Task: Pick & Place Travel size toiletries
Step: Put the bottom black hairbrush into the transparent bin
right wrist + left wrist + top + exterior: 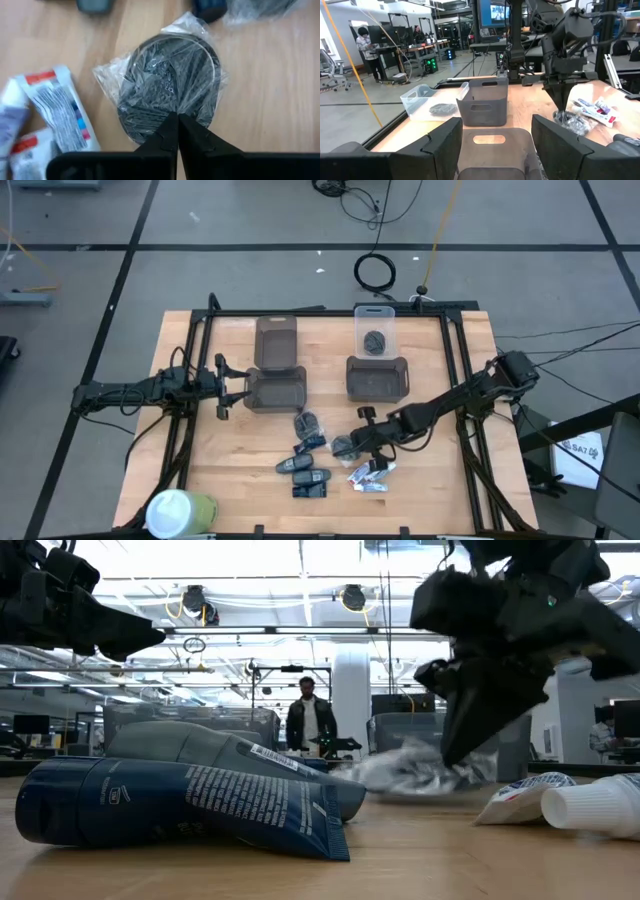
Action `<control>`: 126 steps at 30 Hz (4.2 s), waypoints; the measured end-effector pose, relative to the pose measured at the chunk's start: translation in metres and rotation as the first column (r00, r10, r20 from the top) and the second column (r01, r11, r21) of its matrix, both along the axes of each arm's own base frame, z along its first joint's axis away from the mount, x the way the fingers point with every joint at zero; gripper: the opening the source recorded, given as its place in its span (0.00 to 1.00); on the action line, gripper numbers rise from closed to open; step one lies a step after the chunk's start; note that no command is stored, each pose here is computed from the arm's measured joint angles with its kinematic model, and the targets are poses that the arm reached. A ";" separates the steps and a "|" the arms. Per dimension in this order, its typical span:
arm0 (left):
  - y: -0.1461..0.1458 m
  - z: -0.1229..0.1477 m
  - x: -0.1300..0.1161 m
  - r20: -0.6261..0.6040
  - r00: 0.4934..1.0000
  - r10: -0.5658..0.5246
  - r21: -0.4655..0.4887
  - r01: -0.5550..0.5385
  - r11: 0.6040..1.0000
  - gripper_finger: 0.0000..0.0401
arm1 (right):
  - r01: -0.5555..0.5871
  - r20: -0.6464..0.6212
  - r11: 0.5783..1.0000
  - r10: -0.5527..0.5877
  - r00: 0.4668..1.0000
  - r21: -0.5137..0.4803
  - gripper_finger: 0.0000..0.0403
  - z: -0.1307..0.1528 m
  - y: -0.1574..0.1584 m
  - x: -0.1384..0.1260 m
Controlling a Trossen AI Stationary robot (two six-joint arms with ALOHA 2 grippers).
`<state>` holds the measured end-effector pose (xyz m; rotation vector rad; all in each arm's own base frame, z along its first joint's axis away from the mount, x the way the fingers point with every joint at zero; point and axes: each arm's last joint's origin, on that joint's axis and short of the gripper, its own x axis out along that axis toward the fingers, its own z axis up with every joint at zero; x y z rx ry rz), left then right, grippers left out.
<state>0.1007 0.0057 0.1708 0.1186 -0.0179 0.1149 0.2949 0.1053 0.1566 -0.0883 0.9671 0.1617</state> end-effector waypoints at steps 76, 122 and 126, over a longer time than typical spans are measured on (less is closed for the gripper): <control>0.000 0.001 0.000 0.005 1.000 0.000 0.000 0.000 1.000 0.58 | -0.058 0.772 0.964 -0.170 0.612 0.258 0.00 0.008 -0.082 -0.154; 0.000 0.000 0.000 0.004 1.000 0.000 0.000 0.000 1.000 0.58 | 0.583 0.760 0.762 -0.548 0.349 0.282 0.00 0.007 -0.170 -0.168; 0.000 0.000 0.000 0.004 1.000 0.000 0.000 0.000 1.000 0.58 | 0.614 0.747 0.739 -0.567 0.346 0.276 0.00 0.005 -0.172 -0.170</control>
